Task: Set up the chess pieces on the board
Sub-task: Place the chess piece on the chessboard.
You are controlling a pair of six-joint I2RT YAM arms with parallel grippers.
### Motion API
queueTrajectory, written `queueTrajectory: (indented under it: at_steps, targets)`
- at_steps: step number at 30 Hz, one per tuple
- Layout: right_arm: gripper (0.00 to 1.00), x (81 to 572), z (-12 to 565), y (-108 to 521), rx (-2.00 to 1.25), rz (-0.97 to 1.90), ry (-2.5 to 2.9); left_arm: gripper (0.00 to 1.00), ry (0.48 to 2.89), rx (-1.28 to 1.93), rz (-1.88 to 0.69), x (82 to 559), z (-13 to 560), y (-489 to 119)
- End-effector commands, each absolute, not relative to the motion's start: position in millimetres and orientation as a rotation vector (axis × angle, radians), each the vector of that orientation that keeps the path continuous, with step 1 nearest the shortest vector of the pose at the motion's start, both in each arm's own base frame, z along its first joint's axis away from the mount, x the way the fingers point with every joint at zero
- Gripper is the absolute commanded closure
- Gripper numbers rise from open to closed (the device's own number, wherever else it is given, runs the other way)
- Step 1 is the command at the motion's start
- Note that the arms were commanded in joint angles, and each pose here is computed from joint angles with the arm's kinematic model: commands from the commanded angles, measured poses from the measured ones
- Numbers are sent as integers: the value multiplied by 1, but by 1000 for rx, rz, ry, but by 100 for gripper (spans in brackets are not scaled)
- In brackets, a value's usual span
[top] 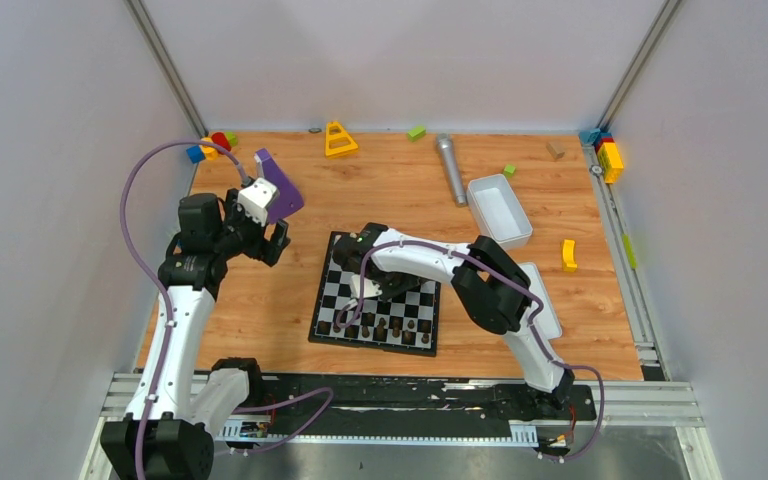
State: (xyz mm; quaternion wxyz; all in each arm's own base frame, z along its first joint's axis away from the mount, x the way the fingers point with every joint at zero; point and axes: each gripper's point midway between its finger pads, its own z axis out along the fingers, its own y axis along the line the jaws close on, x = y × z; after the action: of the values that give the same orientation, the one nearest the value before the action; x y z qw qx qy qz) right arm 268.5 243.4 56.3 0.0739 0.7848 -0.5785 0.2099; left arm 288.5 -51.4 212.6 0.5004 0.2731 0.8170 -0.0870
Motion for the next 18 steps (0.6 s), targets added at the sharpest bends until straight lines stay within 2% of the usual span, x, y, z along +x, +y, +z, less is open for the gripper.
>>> queueTrajectory:
  at_steps: [1, 12, 18]
  targets:
    - [76, 273, 68, 249, 2360, 687, -1758, 9, 1944, 687, -195, 288, 216, -51]
    - [69, 273, 80, 260, 2371, 659, -1846, 9, 1939, 699, -193, 288, 216, -51]
    - [67, 263, 113, 273, 2386, 356, -2111, 6, 1917, 759, -265, 289, 217, -63]
